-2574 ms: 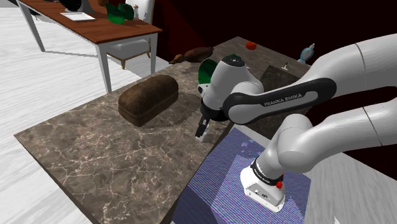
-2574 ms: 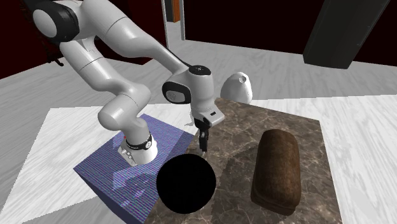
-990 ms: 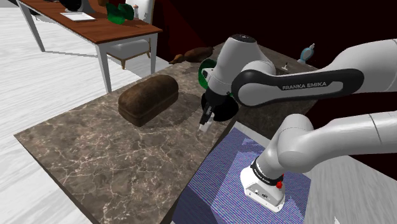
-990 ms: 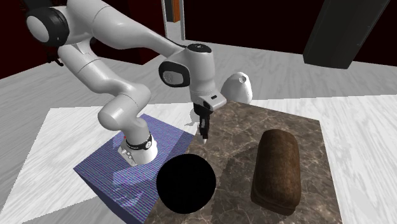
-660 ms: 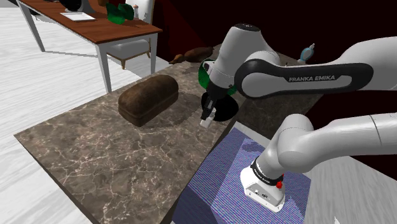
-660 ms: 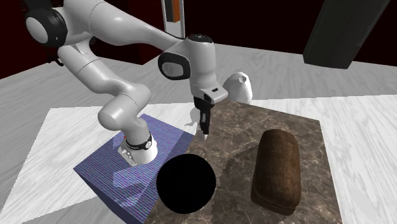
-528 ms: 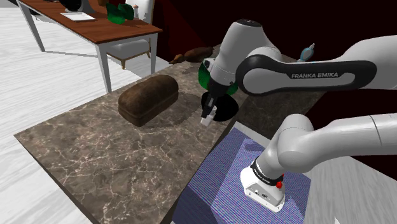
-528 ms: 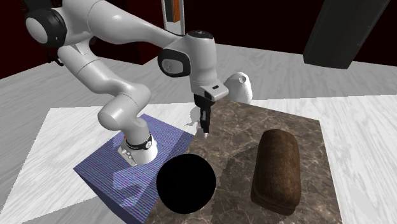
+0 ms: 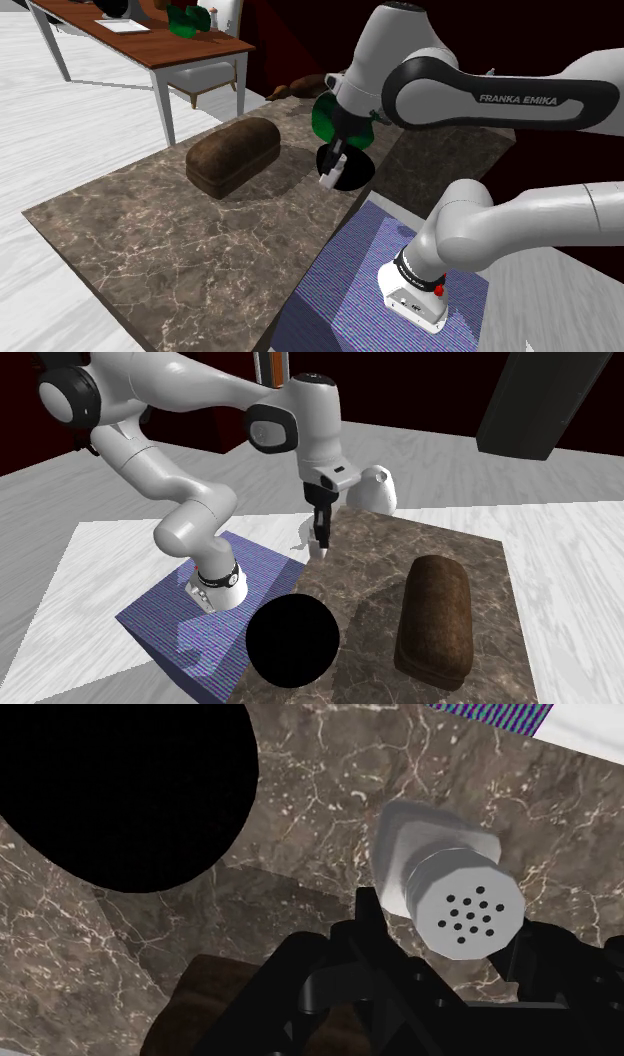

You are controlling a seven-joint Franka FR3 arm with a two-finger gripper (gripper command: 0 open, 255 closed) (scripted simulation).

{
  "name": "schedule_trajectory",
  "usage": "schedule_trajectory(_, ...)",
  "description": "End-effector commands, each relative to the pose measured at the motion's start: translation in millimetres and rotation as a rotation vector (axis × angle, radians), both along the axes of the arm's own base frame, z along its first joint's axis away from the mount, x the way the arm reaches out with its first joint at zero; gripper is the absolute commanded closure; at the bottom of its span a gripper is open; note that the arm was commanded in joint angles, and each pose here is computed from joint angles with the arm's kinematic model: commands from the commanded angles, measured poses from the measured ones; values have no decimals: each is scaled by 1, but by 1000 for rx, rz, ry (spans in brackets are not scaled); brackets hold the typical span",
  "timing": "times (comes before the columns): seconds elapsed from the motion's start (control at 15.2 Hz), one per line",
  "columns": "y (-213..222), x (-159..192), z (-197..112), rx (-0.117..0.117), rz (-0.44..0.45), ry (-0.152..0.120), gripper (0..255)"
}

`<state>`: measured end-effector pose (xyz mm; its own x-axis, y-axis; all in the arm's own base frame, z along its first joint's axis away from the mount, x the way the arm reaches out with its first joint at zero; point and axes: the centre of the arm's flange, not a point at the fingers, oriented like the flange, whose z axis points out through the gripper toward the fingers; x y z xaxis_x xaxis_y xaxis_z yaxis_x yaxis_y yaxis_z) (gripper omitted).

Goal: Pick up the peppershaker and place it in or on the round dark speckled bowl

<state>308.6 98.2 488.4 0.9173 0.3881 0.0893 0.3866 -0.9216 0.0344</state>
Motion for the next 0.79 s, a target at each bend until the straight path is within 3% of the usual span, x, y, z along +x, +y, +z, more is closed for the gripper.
schedule_trajectory(0.0,-1,1,11,0,0,0,255)
schedule_trajectory(0.2,-1,1,24,0,0,0,255)
schedule_trajectory(0.73,-103,25,33,0,0,0,255)
